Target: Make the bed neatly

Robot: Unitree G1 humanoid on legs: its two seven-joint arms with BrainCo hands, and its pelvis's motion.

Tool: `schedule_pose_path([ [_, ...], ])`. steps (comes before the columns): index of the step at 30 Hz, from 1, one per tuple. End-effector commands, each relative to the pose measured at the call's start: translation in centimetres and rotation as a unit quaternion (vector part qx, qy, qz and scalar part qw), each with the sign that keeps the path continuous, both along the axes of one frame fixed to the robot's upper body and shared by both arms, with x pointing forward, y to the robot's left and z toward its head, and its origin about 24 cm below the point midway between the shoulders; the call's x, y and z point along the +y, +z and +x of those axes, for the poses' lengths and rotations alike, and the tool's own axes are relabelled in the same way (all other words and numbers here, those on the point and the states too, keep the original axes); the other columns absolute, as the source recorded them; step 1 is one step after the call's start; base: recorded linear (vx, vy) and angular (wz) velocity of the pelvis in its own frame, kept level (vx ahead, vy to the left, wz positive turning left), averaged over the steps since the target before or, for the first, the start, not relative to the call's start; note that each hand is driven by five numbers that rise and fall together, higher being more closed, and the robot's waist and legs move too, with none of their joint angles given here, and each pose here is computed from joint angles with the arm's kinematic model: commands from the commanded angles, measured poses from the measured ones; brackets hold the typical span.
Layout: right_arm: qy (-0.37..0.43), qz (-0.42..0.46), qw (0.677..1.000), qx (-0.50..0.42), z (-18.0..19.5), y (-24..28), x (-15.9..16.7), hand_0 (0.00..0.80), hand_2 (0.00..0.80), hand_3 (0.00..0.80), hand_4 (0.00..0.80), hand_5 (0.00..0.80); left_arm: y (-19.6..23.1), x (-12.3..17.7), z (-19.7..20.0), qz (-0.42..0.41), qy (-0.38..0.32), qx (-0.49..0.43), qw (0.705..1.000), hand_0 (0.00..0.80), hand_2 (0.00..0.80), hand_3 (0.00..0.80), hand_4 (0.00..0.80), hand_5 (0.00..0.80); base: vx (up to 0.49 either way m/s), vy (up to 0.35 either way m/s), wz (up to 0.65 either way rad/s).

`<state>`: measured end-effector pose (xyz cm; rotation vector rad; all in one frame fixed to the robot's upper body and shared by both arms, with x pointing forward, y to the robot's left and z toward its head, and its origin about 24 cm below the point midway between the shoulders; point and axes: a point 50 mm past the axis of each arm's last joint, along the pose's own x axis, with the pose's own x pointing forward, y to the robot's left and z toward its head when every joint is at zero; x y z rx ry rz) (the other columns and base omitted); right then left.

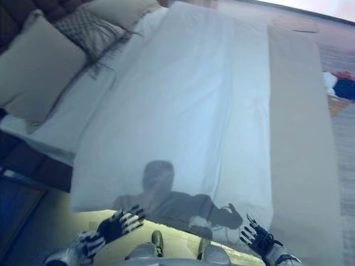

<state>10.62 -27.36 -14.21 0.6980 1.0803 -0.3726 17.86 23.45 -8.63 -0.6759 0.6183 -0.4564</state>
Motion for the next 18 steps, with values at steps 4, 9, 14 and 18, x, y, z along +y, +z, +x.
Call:
schedule_pose_path([
  [4, -0.002, -0.002, 1.0, -0.028, 2.1, 0.4, 0.6, 0.0, 0.0, 0.0, 0.0, 0.0, 5.1, -0.1, 6.8, 0.001, 0.12, -0.155, 0.981, 0.0, 0.0, 0.0, 0.0, 0.0, 0.006, -0.127, -0.14],
  [9, -0.007, 0.01, 1.0, -0.024, 1.5, -0.1, 1.6, 0.0, 0.0, 0.0, 0.0, 0.0, 7.5, -1.2, 10.3, 0.018, 0.131, -0.187, 0.973, 0.0, 0.0, 0.0, 0.0, 0.0, 0.033, -0.09, 0.06],
  [14, -0.003, 0.023, 0.999, -0.028, 1.1, -0.5, 2.6, 0.0, 0.0, 0.0, 0.0, 0.0, 8.1, -2.5, 11.3, 0.034, 0.093, -0.194, 0.976, 0.0, 0.0, 0.0, 0.0, 0.0, 0.04, -0.032, 0.06],
  [18, -0.003, 0.027, 0.999, -0.024, 0.6, -0.6, 2.8, 0.0, 0.0, 0.0, 0.0, 0.0, 7.3, -3.1, 10.6, 0.03, 0.07, -0.178, 0.981, 0.0, 0.0, 0.0, 0.0, 0.0, 0.057, 0.016, -0.02],
])
